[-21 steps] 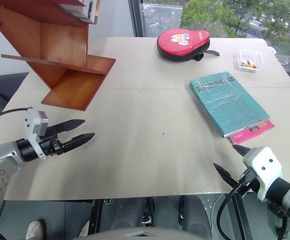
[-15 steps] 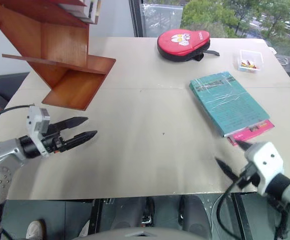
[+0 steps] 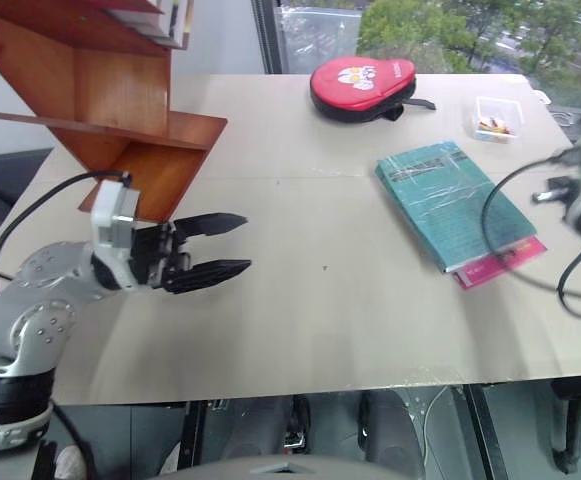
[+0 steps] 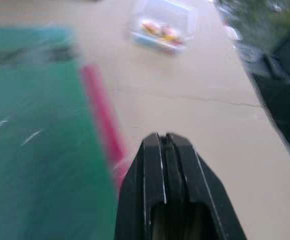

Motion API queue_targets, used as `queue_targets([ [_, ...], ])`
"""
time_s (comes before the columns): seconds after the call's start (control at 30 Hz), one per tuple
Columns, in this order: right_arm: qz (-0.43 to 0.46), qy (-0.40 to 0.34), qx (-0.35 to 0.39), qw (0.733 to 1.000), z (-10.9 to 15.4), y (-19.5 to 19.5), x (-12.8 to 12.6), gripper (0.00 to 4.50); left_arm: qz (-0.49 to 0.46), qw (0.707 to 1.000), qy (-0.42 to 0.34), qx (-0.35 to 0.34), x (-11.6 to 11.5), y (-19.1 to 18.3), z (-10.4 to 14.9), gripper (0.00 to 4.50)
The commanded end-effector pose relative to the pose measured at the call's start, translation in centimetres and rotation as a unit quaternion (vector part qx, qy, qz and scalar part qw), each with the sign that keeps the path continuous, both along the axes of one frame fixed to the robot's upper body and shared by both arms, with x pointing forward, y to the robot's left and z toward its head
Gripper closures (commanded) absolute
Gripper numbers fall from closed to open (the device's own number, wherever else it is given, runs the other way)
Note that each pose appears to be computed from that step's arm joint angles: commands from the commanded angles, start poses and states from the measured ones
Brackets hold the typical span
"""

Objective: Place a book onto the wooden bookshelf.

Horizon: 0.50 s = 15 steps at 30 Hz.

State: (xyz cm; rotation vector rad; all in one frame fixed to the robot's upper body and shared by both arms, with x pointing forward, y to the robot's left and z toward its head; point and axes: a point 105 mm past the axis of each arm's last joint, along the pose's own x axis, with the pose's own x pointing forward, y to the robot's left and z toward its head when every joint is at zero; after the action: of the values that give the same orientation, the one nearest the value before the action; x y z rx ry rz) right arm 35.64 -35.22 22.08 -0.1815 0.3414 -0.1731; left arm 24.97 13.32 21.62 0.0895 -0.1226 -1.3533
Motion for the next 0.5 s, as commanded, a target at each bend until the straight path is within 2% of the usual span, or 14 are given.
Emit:
queue_targets([
  [0.03, -0.030, 0.054, 0.038, 0.997, -2.1, -2.4, 1.9, 4.46, -0.013, 1.000, -0.013, -0.006, 0.0, -0.6, 0.7, 0.84],
  [0.13, -0.035, 0.088, 0.090, 0.991, -4.1, -2.6, 2.9, 4.46, -0.011, 1.000, -0.013, -0.009, 0.1, -0.8, 0.7, 0.84],
  [0.27, -0.012, 0.135, 0.190, 0.972, -6.8, -1.0, 3.1, 4.46, 0.005, 1.000, -0.016, -0.013, -0.1, -0.9, 0.7, 0.84],
  [0.5, 0.077, 0.185, 0.243, 0.949, -7.8, 1.6, 2.6, 4.46, 0.031, 0.999, -0.018, -0.011, -0.3, -0.3, 1.0, 0.84],
])
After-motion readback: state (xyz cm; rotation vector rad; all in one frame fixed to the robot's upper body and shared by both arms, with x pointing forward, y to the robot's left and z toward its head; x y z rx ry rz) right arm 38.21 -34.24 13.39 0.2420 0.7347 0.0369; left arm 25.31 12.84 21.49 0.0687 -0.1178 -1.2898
